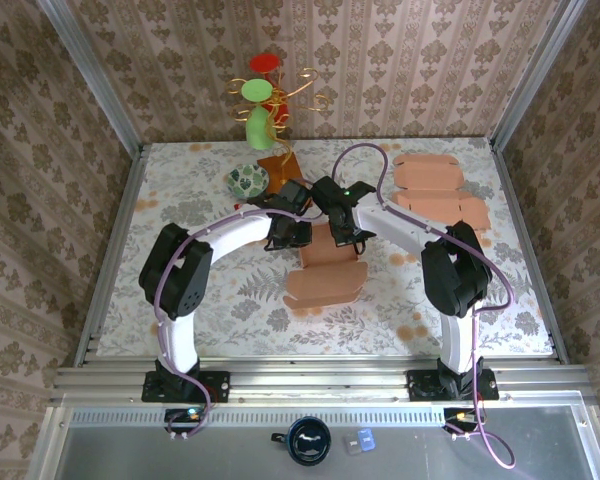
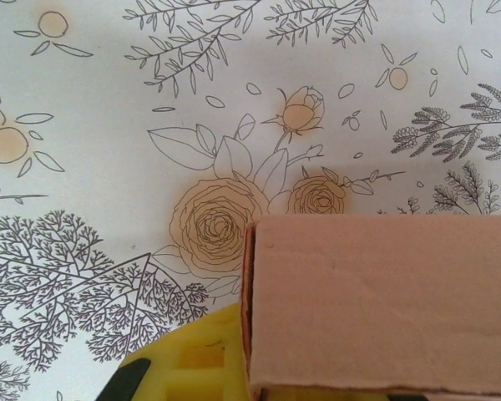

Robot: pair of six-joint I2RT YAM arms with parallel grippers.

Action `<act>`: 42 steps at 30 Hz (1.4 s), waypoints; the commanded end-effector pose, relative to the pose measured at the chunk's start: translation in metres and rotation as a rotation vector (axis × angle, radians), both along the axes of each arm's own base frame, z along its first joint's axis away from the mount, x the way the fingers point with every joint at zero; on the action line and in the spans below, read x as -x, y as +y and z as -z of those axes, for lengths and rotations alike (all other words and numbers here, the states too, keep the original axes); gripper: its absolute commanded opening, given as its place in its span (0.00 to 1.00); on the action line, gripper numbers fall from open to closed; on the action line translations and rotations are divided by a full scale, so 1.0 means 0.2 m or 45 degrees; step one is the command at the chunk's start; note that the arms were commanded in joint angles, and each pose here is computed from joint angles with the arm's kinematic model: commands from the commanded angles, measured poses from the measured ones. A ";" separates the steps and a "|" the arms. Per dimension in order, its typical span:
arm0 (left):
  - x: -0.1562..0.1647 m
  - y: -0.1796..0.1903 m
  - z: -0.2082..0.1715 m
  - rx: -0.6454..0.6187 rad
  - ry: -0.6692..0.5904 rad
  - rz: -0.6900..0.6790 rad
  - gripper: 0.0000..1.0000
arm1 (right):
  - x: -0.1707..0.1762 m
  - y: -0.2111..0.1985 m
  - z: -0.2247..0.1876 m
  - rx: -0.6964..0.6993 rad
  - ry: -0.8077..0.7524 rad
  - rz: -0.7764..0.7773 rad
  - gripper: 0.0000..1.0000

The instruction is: Fold the paper box

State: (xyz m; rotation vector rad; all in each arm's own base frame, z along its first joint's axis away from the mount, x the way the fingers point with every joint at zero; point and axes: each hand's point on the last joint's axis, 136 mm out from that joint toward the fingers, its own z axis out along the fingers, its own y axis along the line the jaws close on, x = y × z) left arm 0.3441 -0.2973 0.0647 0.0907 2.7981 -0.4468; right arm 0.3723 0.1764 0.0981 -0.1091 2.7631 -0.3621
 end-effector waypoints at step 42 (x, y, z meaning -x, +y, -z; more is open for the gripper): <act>0.23 0.35 -0.15 0.251 0.297 -0.218 0.40 | 0.21 -0.37 0.32 -0.271 0.439 0.970 0.00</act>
